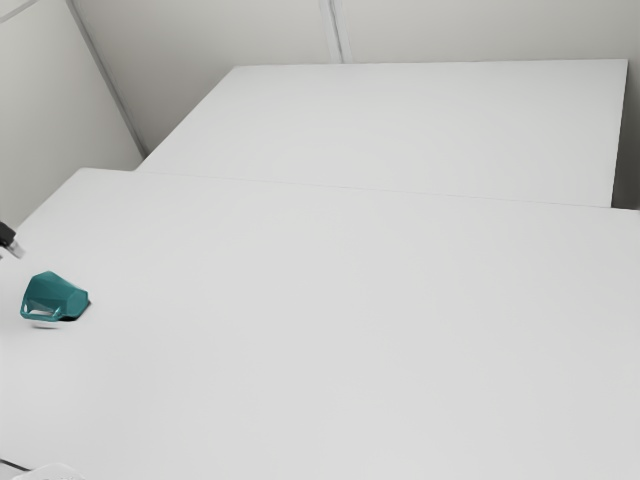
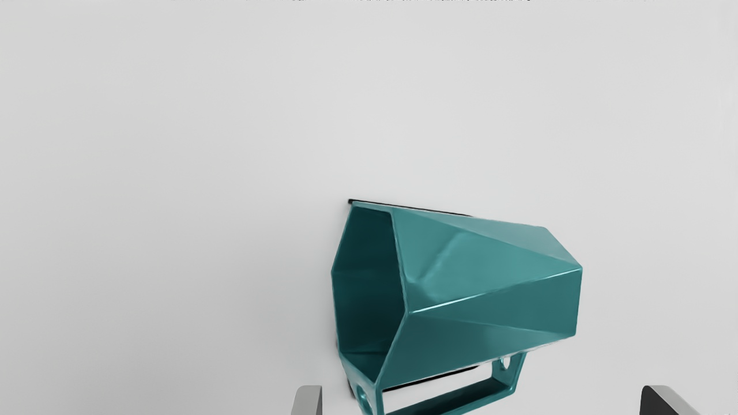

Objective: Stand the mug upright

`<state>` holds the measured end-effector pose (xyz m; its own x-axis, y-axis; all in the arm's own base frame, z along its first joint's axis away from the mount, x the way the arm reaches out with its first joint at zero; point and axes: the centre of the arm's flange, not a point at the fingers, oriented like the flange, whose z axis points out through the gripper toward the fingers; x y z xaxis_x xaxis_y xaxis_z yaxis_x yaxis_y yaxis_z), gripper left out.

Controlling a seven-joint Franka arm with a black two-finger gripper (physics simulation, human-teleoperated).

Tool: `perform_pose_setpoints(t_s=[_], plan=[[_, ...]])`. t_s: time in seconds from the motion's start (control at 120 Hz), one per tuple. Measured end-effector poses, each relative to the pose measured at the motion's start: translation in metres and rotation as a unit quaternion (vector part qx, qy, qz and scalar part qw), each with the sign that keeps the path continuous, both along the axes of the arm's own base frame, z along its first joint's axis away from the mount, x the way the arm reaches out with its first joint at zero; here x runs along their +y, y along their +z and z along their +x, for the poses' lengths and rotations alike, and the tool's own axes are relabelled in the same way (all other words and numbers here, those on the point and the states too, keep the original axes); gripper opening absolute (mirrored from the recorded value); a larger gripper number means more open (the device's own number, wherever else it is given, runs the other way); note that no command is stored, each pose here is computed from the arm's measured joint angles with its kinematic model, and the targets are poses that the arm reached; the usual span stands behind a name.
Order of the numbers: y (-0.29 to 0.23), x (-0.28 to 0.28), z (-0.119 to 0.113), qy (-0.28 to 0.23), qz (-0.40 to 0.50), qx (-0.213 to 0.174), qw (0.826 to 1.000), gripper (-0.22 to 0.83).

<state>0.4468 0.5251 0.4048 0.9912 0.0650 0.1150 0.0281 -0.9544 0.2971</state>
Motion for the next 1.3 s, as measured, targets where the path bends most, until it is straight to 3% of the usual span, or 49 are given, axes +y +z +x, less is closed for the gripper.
perform_pose_setpoints(t_s=[0.392, 0.692, 1.092, 1.3], plan=[[-0.059, 0.023, 0.004, -0.062, -0.076, -0.042, 0.994, 0.61], [-0.098, 0.019, 0.005, -0.081, -0.131, -0.064, 0.986, 0.61], [-0.113, 0.011, 0.005, -0.083, -0.184, -0.103, 0.974, 0.43], [-0.106, 0.012, 0.004, -0.083, -0.194, -0.124, 0.97, 0.24]])
